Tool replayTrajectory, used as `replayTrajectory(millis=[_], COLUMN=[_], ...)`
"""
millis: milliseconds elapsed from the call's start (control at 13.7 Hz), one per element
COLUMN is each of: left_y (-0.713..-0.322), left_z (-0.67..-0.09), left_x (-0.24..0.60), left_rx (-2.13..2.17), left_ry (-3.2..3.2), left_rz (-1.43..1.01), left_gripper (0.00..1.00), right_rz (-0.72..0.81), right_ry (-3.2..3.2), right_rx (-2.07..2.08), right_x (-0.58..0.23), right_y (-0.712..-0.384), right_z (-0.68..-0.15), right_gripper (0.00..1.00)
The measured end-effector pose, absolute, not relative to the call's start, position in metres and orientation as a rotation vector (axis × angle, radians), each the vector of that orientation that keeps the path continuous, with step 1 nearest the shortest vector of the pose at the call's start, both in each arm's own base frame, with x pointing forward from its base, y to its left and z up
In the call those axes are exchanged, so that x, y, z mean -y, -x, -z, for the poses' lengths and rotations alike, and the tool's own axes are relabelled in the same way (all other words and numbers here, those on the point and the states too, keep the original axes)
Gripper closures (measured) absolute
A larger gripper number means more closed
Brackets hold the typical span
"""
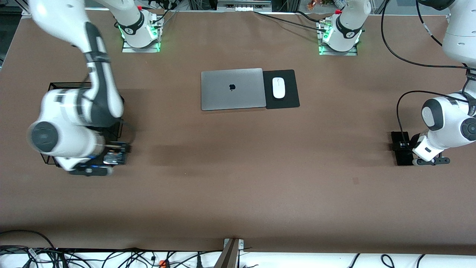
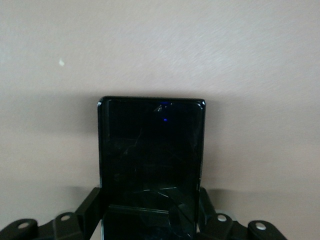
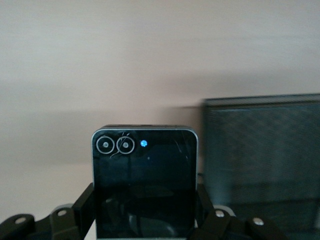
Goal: Place phones with both arms
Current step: 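Carry the flip phone to the organizer while the left gripper lifts the tall phone, then release the flip phone in the organizer while the left gripper sets down the tall phone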
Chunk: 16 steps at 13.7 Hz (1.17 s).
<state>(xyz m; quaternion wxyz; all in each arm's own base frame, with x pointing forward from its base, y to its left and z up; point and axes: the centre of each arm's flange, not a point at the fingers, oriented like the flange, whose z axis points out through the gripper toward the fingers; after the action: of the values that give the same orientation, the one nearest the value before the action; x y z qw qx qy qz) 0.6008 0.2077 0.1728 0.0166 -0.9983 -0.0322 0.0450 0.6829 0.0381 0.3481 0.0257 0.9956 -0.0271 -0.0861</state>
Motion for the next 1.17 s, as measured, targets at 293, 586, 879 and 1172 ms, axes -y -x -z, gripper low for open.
replayTrajectory(millis=[293,586,879,1172], left_y=[-0.636,-0.654,-0.638,-0.616], left_z=[-0.273,-0.364,-0.378,-0.355], left_x=[-0.124,0.027,0.179,0.334], left_rx=[-0.094,-0.171,-0.071,-0.002], left_ry=[3.153,3.206,3.252,3.313], left_rz=[-0.239,-0.193,-0.192,-0.189], left_gripper=[0.21,0.21,0.21,0.21], right_rz=[0.318,0.397,0.483,0.521], right_ry=[-3.098,-3.112,-3.144,-3.159], right_rx=[0.113,0.143,0.204,0.224], right_x=[0.064,0.139,0.172,0.175], right_y=[-0.676,-0.659,-0.649,-0.648], right_z=[-0.344,-0.319,-0.273,-0.245], right_gripper=[0.2,0.2,0.2,0.2])
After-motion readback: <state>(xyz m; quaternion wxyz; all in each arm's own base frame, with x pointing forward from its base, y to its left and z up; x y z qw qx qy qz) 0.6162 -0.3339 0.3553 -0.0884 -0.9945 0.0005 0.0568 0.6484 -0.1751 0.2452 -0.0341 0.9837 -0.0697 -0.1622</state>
